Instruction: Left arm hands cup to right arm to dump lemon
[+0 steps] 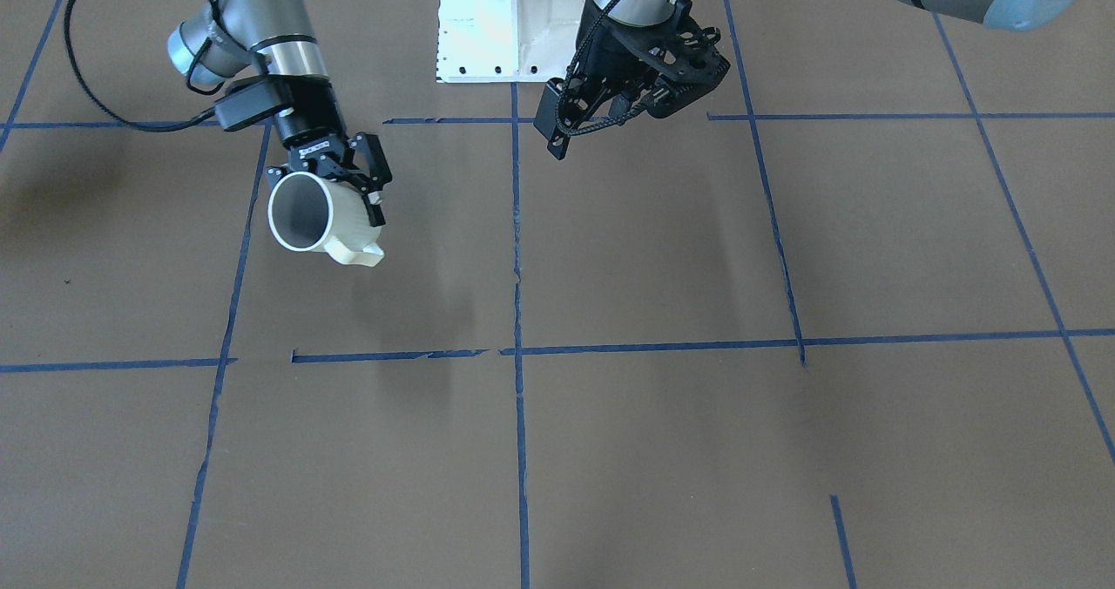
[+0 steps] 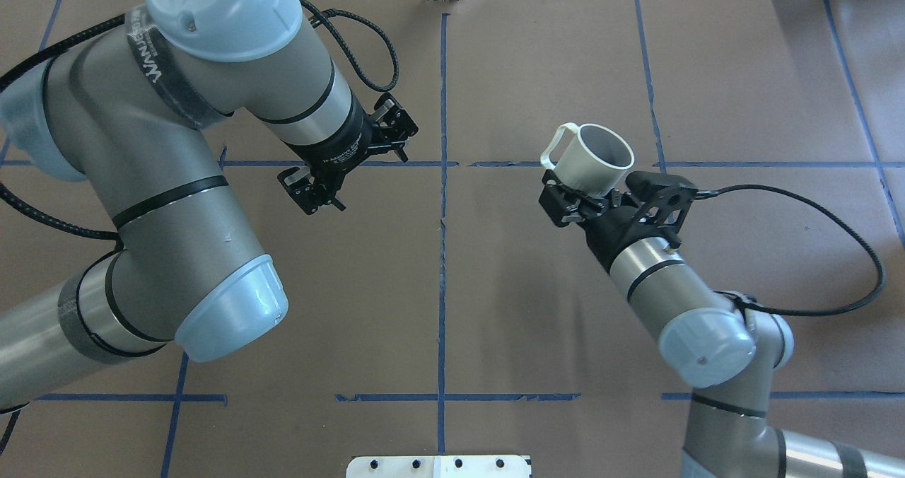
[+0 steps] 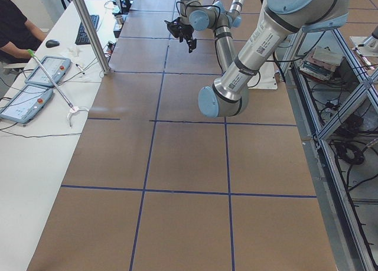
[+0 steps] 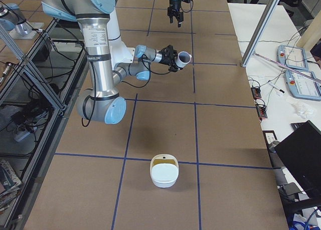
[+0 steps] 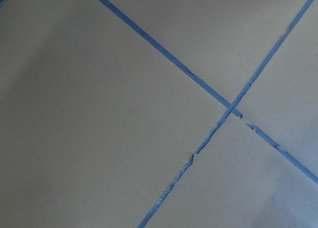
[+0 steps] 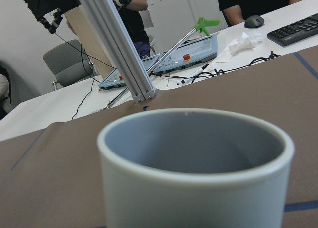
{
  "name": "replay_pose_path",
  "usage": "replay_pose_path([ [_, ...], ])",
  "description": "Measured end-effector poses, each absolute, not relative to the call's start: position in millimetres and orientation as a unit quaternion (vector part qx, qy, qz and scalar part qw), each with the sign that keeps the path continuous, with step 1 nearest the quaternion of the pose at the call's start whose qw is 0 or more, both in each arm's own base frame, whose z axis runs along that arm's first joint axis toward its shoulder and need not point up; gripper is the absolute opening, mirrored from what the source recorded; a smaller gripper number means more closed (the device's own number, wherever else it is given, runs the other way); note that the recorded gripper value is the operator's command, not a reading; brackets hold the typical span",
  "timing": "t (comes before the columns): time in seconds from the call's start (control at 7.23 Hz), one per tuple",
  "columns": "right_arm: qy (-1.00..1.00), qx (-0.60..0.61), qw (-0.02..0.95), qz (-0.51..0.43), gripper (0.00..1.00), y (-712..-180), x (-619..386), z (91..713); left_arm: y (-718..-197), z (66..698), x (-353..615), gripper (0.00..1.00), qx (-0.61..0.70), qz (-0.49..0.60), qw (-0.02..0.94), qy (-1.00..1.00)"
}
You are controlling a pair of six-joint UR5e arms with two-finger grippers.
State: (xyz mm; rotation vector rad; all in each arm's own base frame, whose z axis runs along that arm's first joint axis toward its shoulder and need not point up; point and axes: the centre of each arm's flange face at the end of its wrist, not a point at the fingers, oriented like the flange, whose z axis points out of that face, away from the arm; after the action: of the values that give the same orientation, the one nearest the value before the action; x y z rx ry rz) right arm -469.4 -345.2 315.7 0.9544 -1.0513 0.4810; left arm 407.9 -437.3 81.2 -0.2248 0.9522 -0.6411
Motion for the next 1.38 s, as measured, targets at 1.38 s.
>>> replay_pose_path([
  [1.38, -0.304, 0.585, 0.734, 0.162, 0.12, -275.8, -615.3, 228.4, -443.9, 61.3, 469.7, 0.88, -0.133, -0.294, 0.852, 0.412],
])
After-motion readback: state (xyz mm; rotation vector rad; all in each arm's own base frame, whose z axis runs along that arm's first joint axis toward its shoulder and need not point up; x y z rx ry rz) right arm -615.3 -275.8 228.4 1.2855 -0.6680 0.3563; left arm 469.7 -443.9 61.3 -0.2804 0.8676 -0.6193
